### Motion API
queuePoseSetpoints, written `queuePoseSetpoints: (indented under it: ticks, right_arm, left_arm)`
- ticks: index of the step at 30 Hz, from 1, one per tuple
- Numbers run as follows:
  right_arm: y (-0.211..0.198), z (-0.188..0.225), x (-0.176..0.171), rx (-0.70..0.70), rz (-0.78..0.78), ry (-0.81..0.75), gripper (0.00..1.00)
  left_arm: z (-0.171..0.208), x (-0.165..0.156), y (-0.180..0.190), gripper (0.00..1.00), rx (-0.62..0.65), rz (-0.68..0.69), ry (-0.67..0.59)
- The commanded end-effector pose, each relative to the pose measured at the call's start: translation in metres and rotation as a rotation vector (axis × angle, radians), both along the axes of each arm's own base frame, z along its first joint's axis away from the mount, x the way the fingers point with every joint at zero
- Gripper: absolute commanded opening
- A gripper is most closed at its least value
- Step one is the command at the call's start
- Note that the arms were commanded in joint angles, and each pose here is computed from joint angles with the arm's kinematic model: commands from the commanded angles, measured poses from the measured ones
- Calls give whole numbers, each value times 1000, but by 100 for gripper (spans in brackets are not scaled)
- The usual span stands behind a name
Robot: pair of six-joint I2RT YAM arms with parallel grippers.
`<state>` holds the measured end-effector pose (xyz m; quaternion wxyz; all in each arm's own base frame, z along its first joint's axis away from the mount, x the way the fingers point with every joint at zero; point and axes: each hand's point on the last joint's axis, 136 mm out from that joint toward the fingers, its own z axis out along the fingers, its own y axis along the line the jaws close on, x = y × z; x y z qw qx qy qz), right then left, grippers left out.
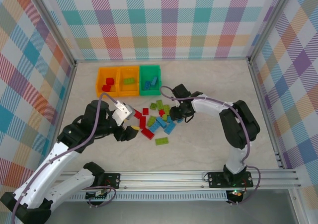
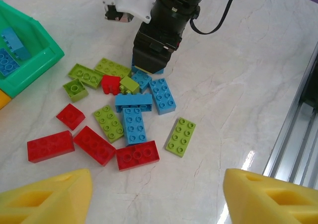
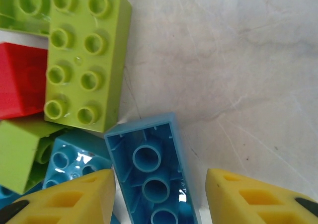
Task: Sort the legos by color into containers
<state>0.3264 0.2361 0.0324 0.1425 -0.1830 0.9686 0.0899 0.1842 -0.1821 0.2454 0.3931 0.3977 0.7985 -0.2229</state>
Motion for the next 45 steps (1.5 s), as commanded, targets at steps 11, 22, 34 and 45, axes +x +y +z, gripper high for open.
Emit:
queuePoseSetpoints:
  ticks: [11, 22, 34, 45]
  right_arm:
    - [8, 37, 10, 72, -27, -74, 31]
    - [90, 155, 80, 441, 10, -406, 28]
    - [138, 125, 196, 322, -4, -597, 31]
    - [127, 163, 189, 289, 35, -655, 56]
  left_arm:
    - [-2, 15, 10, 90, 31, 86, -65]
    - [-15, 69, 43, 100, 104, 479, 5]
    - [-22, 73, 62, 100, 173, 533, -75]
    - [-24, 79, 70, 100, 210, 566, -111]
